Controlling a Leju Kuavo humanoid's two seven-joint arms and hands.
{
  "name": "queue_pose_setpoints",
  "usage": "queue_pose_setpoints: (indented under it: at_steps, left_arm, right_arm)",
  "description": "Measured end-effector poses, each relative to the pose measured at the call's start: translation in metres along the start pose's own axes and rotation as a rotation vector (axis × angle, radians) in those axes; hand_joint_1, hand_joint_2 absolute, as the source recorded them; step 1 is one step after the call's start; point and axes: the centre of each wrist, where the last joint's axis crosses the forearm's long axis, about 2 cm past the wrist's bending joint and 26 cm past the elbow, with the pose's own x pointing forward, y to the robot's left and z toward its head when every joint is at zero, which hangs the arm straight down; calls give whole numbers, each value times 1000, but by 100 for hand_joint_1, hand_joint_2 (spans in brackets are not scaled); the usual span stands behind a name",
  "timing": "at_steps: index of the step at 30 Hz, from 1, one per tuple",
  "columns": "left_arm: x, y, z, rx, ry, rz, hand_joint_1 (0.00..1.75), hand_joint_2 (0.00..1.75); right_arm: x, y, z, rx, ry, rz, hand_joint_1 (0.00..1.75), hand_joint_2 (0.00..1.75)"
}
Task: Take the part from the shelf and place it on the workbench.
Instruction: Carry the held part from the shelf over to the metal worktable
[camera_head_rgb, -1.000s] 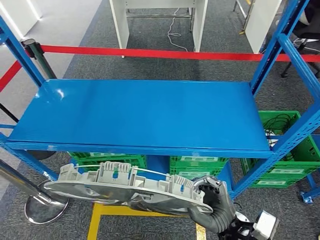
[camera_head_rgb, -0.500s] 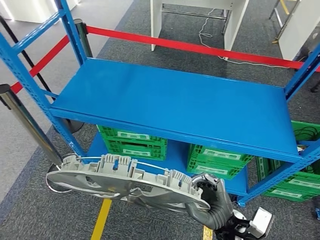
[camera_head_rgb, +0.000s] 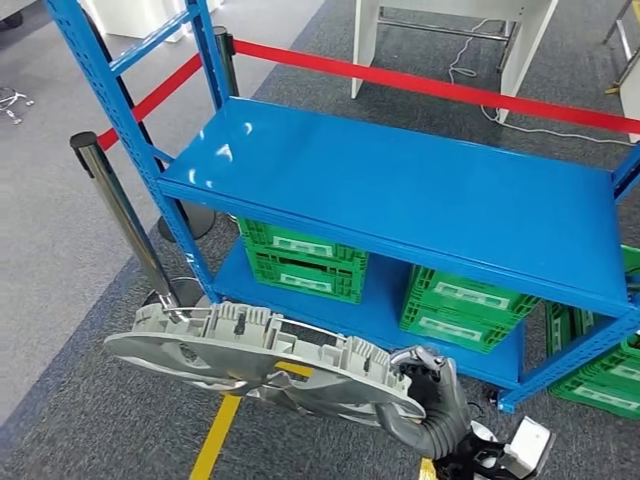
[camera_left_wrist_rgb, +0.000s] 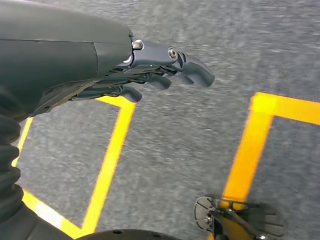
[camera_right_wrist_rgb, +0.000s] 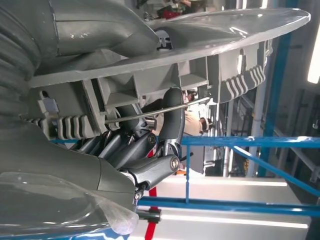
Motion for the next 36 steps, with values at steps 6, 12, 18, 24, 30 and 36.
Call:
queue_pose_setpoints:
  at_steps: [6,12,18,24,30,36]
  left_arm:
    - [3,1,-2,5,-5,4,0,175]
    - [3,1,-2,9,-4,12,0,175]
    - [4,-2,-1,6,-10,9,0,175]
    - [5,-3,-1,-1,-17,8,0,175]
    - [5,-2,-1,-4,-26,1,0,175]
    - [3,-1,-1,-12,-41,-11,0,175]
  right_arm:
    - [0,1,2,-15,5,6,175,175]
    - [0,0,1,-28,4,18,175,175]
    - [-1,0,2,-29,13,38,175,175]
    - [-1,1,2,-30,16,45,175,175]
    - [-1,1,3,-38,20,52,175,175]
    - [-1,2,6,-42,28,53,175,175]
